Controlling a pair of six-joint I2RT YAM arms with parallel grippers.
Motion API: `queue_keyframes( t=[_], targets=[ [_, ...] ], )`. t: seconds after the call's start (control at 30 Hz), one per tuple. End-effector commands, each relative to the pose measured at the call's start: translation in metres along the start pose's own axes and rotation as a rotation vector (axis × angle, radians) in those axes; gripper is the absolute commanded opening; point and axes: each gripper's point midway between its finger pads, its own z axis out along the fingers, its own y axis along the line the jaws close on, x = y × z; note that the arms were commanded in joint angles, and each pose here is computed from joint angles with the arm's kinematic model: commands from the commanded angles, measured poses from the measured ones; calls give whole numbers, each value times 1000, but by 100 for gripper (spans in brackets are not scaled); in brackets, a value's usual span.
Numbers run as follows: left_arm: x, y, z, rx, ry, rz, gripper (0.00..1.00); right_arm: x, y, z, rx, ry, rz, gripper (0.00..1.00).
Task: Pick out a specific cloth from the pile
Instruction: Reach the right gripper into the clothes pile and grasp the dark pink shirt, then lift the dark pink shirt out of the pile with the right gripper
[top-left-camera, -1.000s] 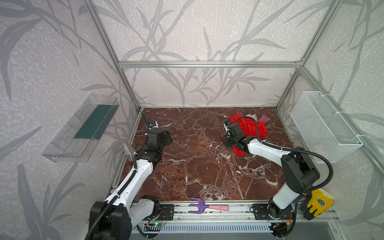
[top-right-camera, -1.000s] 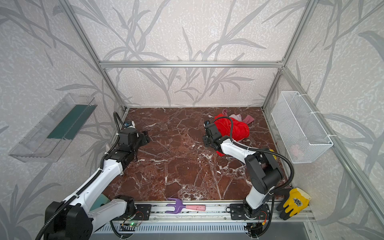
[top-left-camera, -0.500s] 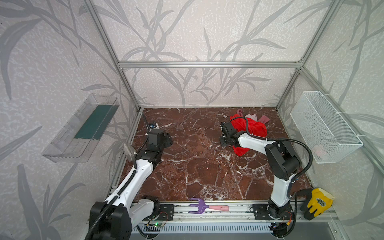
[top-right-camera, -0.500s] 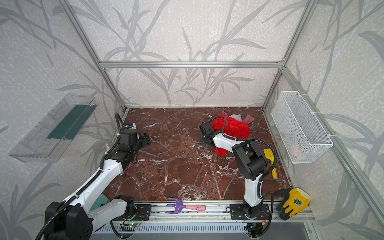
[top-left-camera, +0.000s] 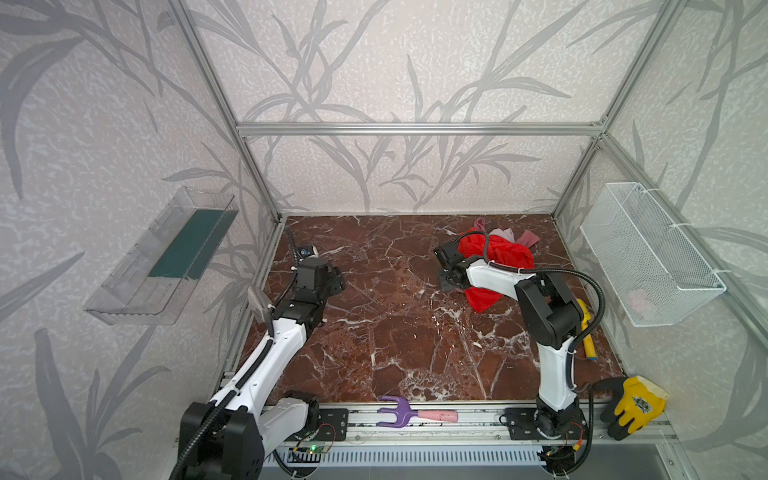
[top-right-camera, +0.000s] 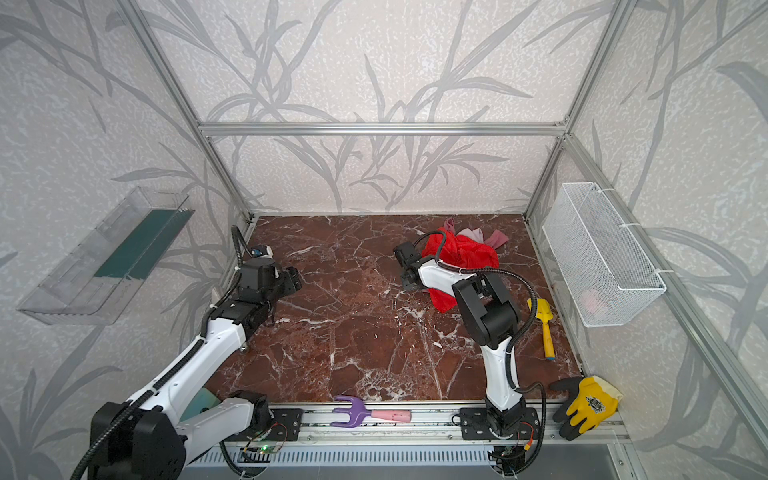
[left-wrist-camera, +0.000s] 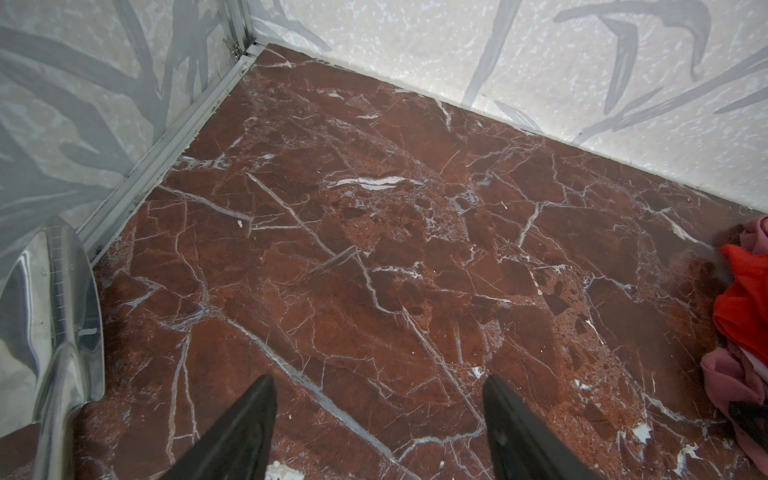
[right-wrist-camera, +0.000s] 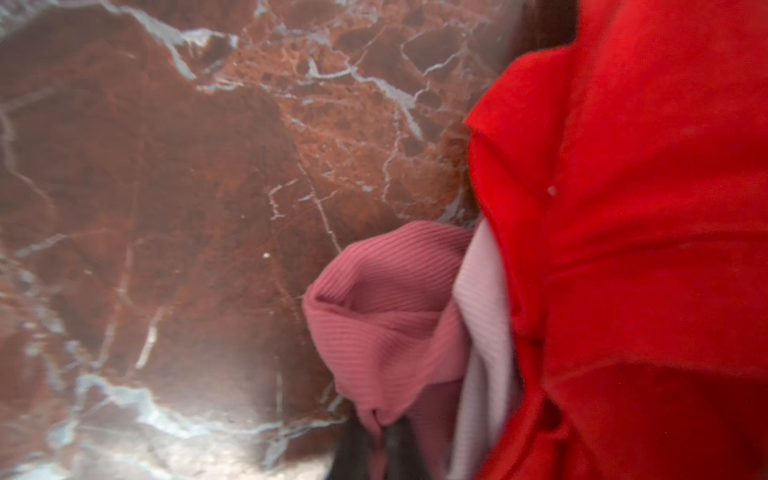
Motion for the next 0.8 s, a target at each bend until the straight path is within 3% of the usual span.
queue_keyframes(
  t=[0.0, 0.37, 0.77],
  targets=[
    [-7, -3, -4, 3, -11, 1, 76, -6, -7, -12, 34, -9, 7, 0],
    [-18, -9, -17, 42, -37, -30, 75, -69, -28, -133, -102, -305, 67, 0],
    [-24, -14, -24, 67, -37, -42, 75, -125, -91, -228, -204, -486, 181, 0]
  ],
)
